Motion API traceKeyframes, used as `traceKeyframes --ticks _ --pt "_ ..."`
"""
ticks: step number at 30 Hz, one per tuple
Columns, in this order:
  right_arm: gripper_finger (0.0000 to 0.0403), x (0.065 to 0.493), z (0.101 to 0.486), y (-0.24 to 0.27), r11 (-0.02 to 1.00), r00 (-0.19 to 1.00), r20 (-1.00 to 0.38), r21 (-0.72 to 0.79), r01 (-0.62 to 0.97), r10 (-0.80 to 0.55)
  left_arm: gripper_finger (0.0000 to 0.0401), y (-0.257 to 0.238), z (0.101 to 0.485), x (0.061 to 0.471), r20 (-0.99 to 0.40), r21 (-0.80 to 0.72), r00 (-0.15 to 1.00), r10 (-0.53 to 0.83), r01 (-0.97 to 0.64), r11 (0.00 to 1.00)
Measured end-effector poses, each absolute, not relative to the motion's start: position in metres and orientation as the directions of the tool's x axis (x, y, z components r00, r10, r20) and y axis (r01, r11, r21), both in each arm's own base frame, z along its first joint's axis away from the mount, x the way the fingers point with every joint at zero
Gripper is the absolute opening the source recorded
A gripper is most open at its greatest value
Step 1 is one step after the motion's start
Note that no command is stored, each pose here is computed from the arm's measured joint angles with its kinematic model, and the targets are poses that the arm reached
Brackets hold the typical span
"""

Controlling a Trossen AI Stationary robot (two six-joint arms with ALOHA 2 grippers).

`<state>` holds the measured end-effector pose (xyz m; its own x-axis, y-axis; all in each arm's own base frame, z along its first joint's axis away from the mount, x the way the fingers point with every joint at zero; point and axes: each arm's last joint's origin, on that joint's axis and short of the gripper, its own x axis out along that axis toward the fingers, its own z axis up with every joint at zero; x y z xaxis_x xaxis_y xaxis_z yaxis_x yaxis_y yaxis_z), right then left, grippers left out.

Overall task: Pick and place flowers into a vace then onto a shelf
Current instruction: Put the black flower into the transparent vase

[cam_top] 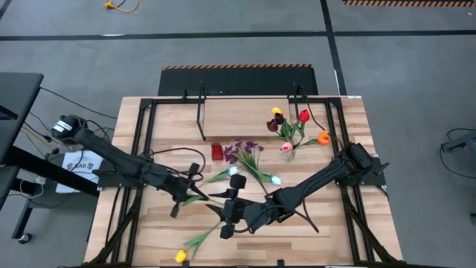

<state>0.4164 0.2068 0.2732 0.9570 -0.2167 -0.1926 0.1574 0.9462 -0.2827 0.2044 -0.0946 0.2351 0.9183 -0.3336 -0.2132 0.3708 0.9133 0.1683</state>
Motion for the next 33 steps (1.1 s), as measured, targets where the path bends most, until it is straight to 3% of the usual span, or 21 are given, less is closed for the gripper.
traceKeyframes --ticks 12,17,33 --pt "0.013 0.413 0.268 0.214 0.944 0.956 -0.221 -0.306 0.12 -0.193 0.0 -0.111 0.233 0.24 -0.266 0.184 0.914 -0.305 0.358 0.915" --pt "0.0128 0.413 0.265 0.214 0.958 0.955 -0.264 -0.282 0.056 -0.134 0.0 -0.111 0.232 0.241 -0.265 0.19 0.919 -0.292 0.347 0.918" --pt "0.0122 0.417 0.261 0.202 0.956 0.941 -0.295 -0.285 0.077 -0.163 0.0 -0.111 0.234 0.242 -0.242 0.176 0.931 -0.274 0.32 0.931"
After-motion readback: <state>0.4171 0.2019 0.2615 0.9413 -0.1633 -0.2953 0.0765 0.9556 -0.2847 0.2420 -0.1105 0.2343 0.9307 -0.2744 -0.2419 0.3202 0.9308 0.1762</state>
